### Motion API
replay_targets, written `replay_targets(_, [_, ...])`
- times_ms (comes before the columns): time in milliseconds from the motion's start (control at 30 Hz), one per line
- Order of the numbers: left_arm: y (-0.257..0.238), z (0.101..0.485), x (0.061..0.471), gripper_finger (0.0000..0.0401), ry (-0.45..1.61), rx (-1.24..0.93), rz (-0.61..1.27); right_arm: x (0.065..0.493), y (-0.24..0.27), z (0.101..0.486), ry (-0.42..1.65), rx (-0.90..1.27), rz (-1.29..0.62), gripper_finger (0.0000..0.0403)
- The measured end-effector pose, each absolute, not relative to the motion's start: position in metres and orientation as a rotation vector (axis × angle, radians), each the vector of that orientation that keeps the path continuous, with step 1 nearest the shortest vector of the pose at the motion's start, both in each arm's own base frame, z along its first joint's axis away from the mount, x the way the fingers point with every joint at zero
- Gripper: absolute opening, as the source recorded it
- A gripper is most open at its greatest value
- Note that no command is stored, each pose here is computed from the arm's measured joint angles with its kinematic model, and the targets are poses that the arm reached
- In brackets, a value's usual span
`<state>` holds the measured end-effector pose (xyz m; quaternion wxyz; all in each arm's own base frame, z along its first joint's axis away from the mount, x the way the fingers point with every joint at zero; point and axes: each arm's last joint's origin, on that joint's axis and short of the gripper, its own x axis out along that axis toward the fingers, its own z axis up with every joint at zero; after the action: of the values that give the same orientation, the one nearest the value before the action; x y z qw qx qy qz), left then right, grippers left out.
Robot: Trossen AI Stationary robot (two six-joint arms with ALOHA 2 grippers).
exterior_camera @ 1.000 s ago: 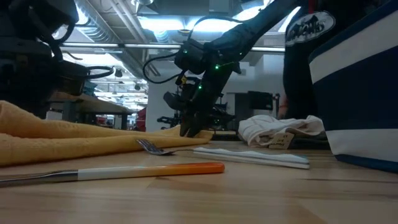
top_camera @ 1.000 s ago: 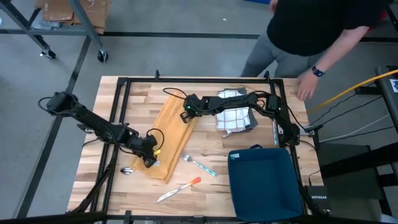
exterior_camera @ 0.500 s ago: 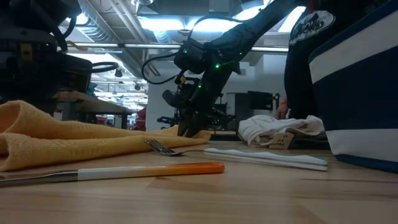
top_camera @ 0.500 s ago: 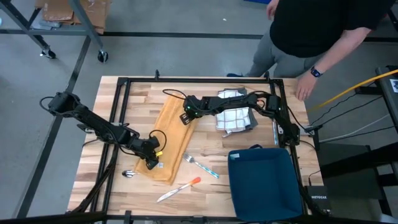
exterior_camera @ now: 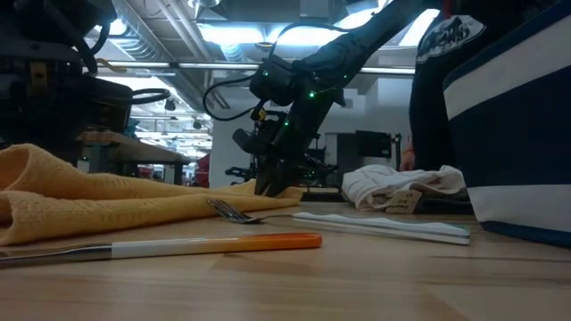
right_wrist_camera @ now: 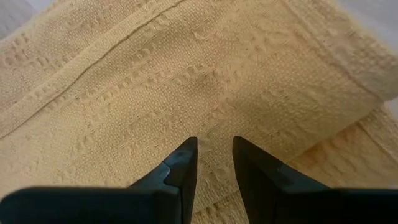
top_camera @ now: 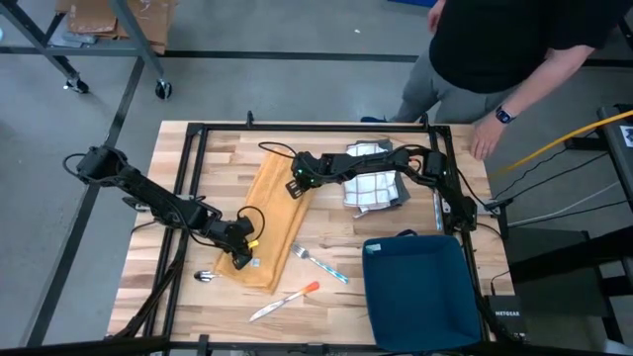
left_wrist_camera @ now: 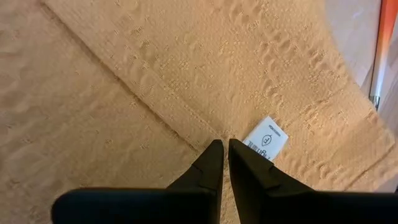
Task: Fold towel
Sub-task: Fold the orange towel
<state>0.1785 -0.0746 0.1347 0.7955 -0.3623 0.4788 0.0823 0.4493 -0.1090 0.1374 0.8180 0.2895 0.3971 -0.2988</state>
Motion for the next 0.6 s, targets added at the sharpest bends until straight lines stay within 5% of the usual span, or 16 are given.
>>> replay_targets(600, [-0.068, 0.149, 0.169, 0.0019, 0.943, -0.675, 0.203, 0.449, -0.087, 0.148, 0.907, 0.652, -0.503, 0.0106])
